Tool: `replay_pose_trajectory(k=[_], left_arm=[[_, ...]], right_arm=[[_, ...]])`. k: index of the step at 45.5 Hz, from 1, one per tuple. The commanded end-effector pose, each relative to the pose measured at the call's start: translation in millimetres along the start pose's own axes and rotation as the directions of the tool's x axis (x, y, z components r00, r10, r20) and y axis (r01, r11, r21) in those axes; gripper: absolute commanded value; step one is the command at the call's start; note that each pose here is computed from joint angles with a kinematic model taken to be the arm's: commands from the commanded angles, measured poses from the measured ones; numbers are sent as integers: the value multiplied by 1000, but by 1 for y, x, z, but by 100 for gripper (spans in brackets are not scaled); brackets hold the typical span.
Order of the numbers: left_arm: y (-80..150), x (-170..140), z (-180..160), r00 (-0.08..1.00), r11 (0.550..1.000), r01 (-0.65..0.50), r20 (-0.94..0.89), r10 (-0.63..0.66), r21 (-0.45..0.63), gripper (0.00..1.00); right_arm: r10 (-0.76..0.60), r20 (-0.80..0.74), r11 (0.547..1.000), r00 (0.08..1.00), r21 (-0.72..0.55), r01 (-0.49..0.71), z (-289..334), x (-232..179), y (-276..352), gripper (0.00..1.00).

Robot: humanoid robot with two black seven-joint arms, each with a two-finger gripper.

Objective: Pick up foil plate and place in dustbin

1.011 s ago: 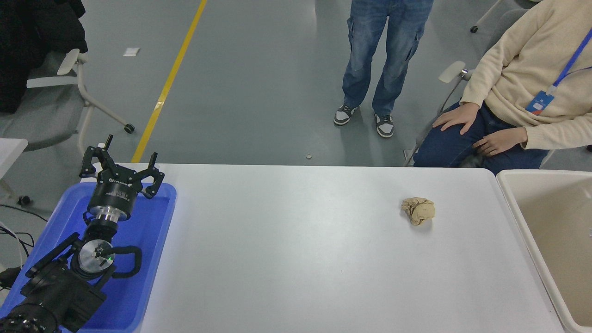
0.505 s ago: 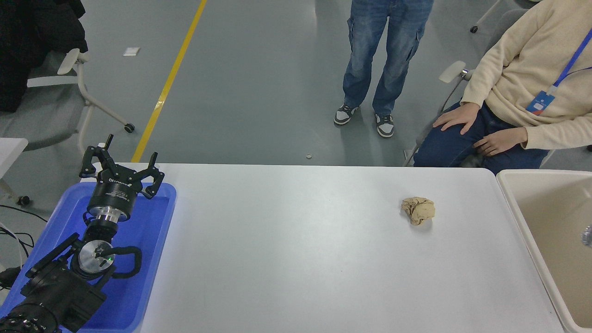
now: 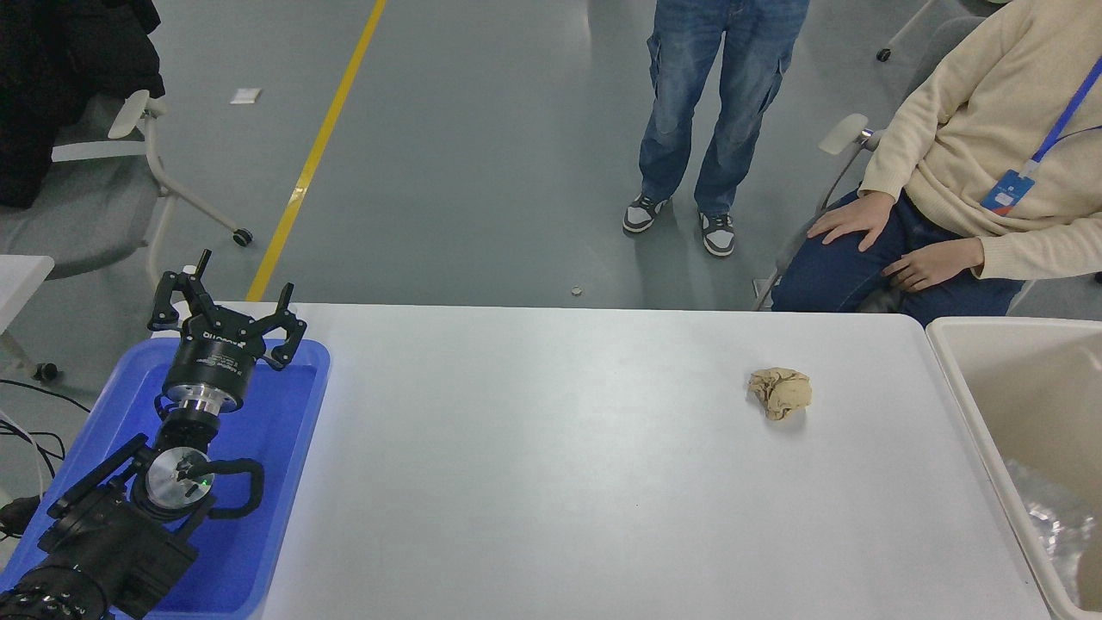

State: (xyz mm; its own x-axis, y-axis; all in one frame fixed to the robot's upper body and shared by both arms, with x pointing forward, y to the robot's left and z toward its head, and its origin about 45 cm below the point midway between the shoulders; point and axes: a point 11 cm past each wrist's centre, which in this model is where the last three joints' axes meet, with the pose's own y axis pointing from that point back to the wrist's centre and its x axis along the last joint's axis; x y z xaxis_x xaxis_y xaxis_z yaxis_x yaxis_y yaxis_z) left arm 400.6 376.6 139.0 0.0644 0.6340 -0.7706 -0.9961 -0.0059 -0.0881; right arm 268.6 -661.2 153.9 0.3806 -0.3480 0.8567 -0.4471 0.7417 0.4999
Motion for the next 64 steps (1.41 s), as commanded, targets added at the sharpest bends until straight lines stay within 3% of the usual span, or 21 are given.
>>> replay_pose_trajectory(k=[1,17,31,36,37,39,49,58,64], left_arm=[[0,0,0,1000,1000,0,0,0,0,100],[0,-1,0,1000,1000,4,-3,-4,-2,100],[0,0,0,1000,1000,2,-2,-2,-1,100],[0,0,0,1000,1000,3,-1,-3,-1,100],[0,0,0,1000,1000,3,-1,-3,-1,100],[0,0,0,1000,1000,2,-2,-2,-1,100],[0,0,0,1000,1000,2,0,-2,0,100],[0,0,0,1000,1000,0,0,0,0,100],[0,0,0,1000,1000,-1,1,1,0,100]], right_arm=[[-51,28,997,998,55,49,-25,-7,5,100],[-317,-55,936,947,142,322,-42,-32,47,100],[-437,-284,848,854,186,496,-83,-1,120,100],[-492,-403,791,772,163,590,-107,8,149,100],[-522,-470,754,712,136,643,-122,15,165,100],[-545,-508,727,667,109,678,-130,23,175,100],[-596,-669,604,444,-9,797,-178,58,243,100],[-457,-741,671,492,76,737,-223,92,284,100],[-371,-771,673,517,161,722,-250,103,312,100]])
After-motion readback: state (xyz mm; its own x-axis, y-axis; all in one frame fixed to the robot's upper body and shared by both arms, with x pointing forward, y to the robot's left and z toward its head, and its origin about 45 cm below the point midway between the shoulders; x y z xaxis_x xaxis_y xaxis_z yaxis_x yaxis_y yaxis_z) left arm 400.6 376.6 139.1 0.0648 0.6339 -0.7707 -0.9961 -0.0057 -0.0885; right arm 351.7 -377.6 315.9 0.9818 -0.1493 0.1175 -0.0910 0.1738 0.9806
